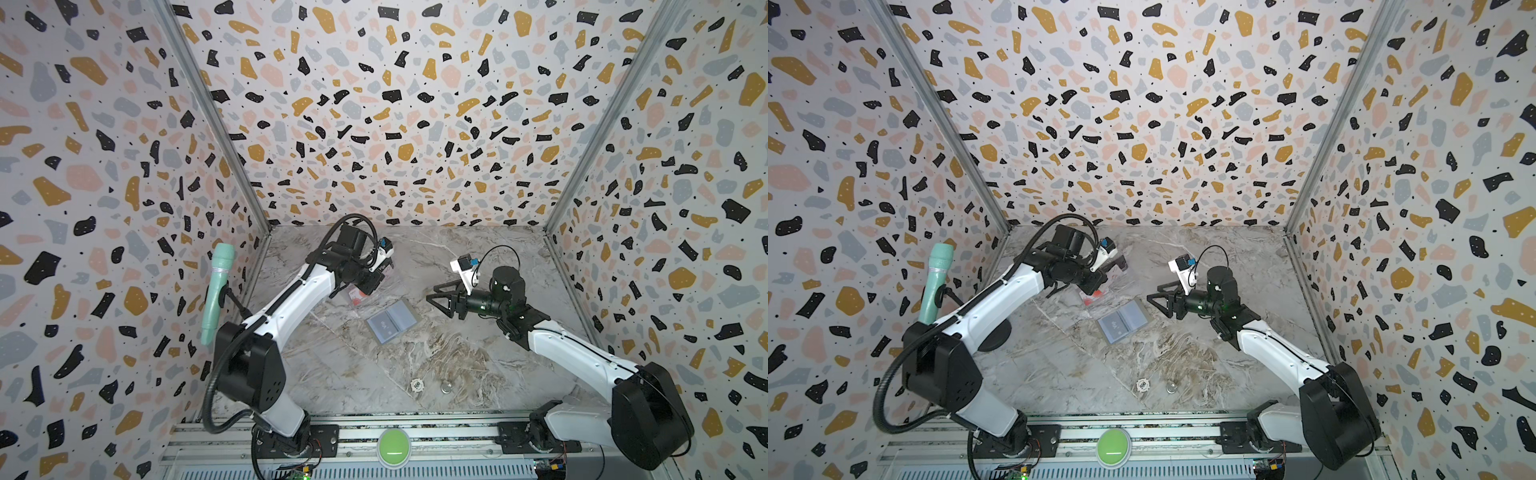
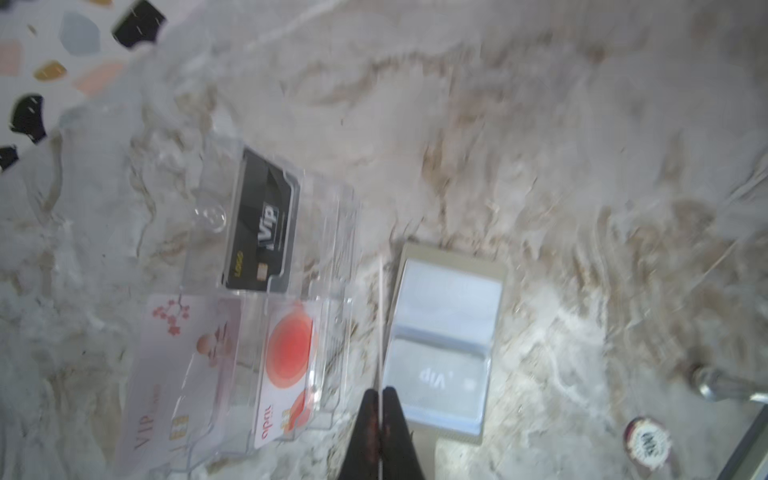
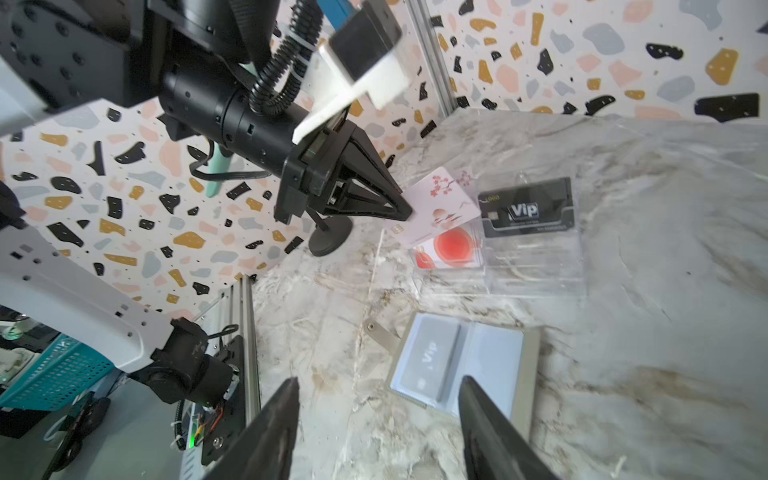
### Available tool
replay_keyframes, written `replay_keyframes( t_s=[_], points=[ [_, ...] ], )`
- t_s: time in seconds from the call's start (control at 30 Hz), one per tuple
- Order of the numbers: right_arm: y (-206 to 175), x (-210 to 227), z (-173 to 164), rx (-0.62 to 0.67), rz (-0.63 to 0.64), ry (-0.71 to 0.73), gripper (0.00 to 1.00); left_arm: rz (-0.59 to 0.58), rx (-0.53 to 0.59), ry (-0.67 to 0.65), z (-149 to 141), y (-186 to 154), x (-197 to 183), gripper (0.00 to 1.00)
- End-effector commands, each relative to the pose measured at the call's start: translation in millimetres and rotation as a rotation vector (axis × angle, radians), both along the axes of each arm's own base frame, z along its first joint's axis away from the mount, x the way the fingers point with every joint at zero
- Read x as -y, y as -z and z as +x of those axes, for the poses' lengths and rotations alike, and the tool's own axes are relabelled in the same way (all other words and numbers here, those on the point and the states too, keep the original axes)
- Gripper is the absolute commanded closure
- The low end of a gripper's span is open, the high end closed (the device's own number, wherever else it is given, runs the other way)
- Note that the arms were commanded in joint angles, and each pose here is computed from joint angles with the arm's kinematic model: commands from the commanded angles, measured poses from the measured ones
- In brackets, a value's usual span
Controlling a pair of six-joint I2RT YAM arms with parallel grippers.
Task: Take the credit cards out of the card holder
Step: Place the credit card in the storage box.
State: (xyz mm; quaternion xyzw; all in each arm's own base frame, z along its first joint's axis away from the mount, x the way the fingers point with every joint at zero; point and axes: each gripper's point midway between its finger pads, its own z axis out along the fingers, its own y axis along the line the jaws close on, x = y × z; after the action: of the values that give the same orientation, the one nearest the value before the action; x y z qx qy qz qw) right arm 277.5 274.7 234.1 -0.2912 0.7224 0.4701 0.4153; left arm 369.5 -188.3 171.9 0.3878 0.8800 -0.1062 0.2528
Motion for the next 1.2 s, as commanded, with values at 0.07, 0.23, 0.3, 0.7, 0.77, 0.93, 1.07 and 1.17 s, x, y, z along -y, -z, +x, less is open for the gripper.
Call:
replay_keyframes(
  t_s=[0.07, 0.23, 0.3, 0.7, 0.77, 0.93, 1.07, 1.17],
  points=[
    [13, 11, -3, 0.028, -0.071, 0.04, 0.38, 0.17, -0.009, 0.093, -2, -9, -49, 1.0],
    [19, 12, -4, 0.026, -0.085, 0.04, 0.38, 0.201, 0.02, 0.072, 18, -15, -68, 1.0],
    [20, 12, -5, 0.028, -0.089, 0.038, 0.38, 0.229, 0.021, 0.062, 27, -13, -73, 1.0],
    [31, 17, -9, 0.024, -0.112, 0.045, 0.38, 0.286, 0.075, 0.051, 67, -2, -80, 1.0],
    [32, 18, -10, 0.024, -0.116, 0.047, 0.38, 0.293, 0.084, 0.046, 73, 0, -81, 1.0],
    [32, 22, -11, 0.032, -0.114, 0.062, 0.38, 0.296, 0.098, 0.042, 82, 5, -84, 1.0],
    [31, 24, -11, 0.035, -0.112, 0.068, 0.38, 0.306, 0.076, 0.04, 84, 16, -86, 1.0],
    [33, 25, -10, 0.031, -0.113, 0.07, 0.37, 0.308, 0.06, 0.039, 85, 23, -86, 1.0]
  ],
)
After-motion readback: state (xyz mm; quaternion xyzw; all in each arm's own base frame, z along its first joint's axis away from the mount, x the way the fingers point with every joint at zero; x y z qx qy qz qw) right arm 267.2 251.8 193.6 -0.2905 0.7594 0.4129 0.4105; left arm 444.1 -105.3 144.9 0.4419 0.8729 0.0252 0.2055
